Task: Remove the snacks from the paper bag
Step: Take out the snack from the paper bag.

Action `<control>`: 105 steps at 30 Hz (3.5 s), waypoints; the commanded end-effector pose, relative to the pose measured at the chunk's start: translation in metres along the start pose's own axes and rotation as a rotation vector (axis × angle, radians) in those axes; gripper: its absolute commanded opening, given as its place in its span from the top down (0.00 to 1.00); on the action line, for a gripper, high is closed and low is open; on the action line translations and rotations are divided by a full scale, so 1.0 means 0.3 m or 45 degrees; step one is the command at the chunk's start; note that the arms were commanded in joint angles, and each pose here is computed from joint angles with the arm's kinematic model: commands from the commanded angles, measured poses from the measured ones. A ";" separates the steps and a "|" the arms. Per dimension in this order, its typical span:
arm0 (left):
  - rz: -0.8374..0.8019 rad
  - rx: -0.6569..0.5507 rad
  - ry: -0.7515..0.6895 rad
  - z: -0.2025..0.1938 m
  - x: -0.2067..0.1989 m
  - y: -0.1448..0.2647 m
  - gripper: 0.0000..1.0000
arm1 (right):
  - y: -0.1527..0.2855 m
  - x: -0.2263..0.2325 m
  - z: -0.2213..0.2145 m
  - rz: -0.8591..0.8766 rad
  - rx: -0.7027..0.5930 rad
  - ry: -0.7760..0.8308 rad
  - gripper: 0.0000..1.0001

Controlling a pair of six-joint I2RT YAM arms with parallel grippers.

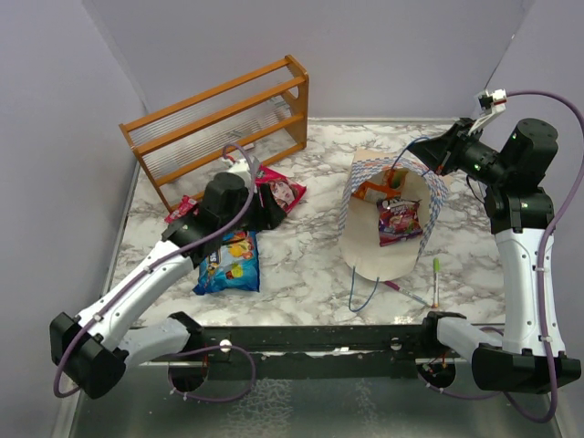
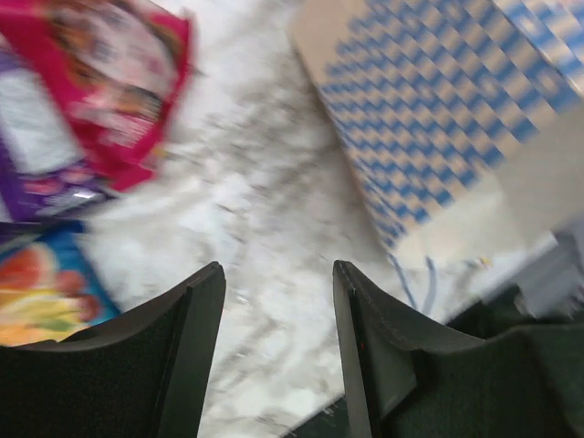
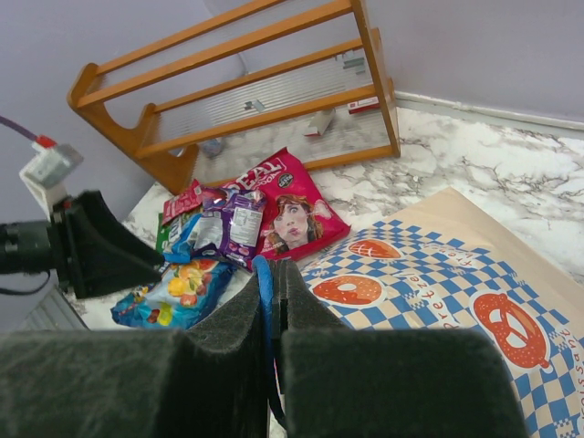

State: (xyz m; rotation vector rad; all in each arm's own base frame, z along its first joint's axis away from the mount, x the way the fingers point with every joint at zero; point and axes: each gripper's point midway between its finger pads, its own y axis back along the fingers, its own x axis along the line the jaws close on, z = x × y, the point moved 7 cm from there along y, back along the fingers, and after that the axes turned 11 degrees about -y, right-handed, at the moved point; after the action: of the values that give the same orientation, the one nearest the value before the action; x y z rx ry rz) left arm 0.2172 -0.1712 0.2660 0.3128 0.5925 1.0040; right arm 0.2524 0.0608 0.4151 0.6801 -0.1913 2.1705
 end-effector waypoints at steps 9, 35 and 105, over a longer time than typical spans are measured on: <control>-0.354 -0.050 -0.107 -0.209 -0.575 -0.071 0.54 | 0.010 0.015 -0.002 0.034 -0.013 0.012 0.99; -0.045 0.057 -0.261 -0.367 -0.800 -0.729 0.80 | 0.035 0.072 0.018 0.098 -0.024 0.011 0.99; -0.226 -0.045 -0.691 -0.148 -0.759 -0.310 1.00 | 0.028 0.048 -0.002 0.074 -0.014 0.007 0.98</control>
State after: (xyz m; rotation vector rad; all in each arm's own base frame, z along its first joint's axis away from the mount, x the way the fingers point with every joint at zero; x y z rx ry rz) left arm 0.1775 -0.4375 0.2017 0.6091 0.1283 0.7488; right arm 0.2432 0.0664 0.4159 0.7360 -0.2085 2.2130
